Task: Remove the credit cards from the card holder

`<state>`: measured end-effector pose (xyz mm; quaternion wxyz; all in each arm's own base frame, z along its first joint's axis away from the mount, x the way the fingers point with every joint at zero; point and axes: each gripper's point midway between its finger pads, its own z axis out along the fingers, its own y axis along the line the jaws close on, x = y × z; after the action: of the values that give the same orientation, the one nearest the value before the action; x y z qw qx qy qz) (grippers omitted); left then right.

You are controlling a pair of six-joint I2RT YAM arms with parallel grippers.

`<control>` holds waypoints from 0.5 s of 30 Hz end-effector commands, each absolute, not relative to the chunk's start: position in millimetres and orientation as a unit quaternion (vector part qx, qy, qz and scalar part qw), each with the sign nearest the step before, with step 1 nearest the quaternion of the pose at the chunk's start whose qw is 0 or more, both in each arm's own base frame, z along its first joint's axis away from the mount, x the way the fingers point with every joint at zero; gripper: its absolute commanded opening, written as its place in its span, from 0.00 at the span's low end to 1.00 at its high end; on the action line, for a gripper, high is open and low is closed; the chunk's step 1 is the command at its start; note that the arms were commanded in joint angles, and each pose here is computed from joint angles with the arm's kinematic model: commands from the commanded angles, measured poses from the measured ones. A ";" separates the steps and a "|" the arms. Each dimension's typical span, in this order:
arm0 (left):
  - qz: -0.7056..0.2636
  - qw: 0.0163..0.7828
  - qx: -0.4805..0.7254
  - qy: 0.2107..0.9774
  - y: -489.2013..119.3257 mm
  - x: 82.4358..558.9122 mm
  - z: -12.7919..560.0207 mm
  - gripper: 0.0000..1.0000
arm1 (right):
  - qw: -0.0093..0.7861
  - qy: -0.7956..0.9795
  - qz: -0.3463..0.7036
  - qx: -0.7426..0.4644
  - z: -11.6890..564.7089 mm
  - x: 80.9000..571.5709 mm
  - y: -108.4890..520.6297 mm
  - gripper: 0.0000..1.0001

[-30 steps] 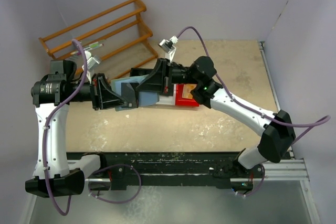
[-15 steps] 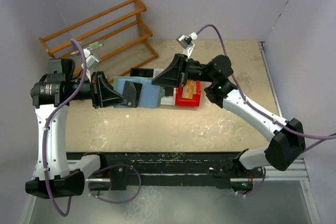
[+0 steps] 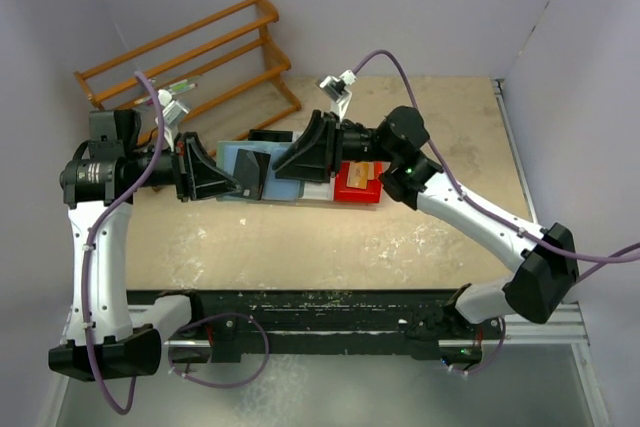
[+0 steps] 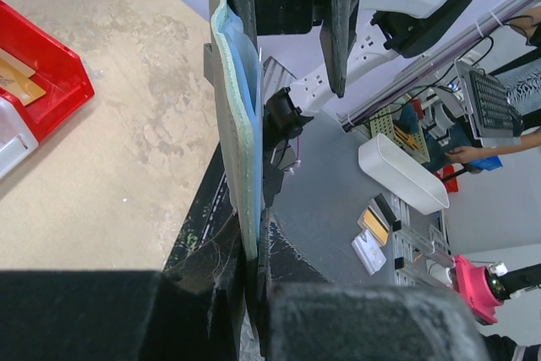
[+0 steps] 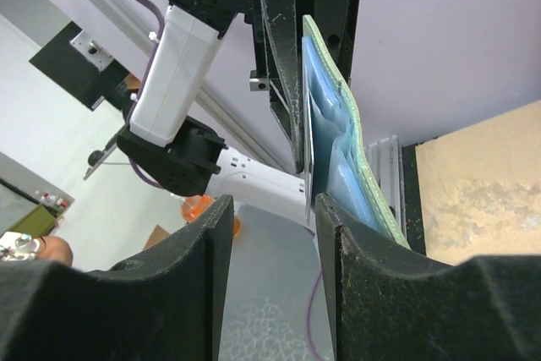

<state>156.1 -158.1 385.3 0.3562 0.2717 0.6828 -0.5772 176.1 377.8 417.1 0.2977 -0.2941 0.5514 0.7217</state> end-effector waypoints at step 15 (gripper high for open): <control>-0.588 0.368 0.287 0.661 -159.7 148.0 397.5 0.09 | 0.307 0.493 0.756 -0.302 452.6 175.1 398.5 0.31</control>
<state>156.1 -158.2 386.9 0.3599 0.2717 0.6818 -0.5760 187.7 404.2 410.6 0.2778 -0.2835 0.5500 0.7348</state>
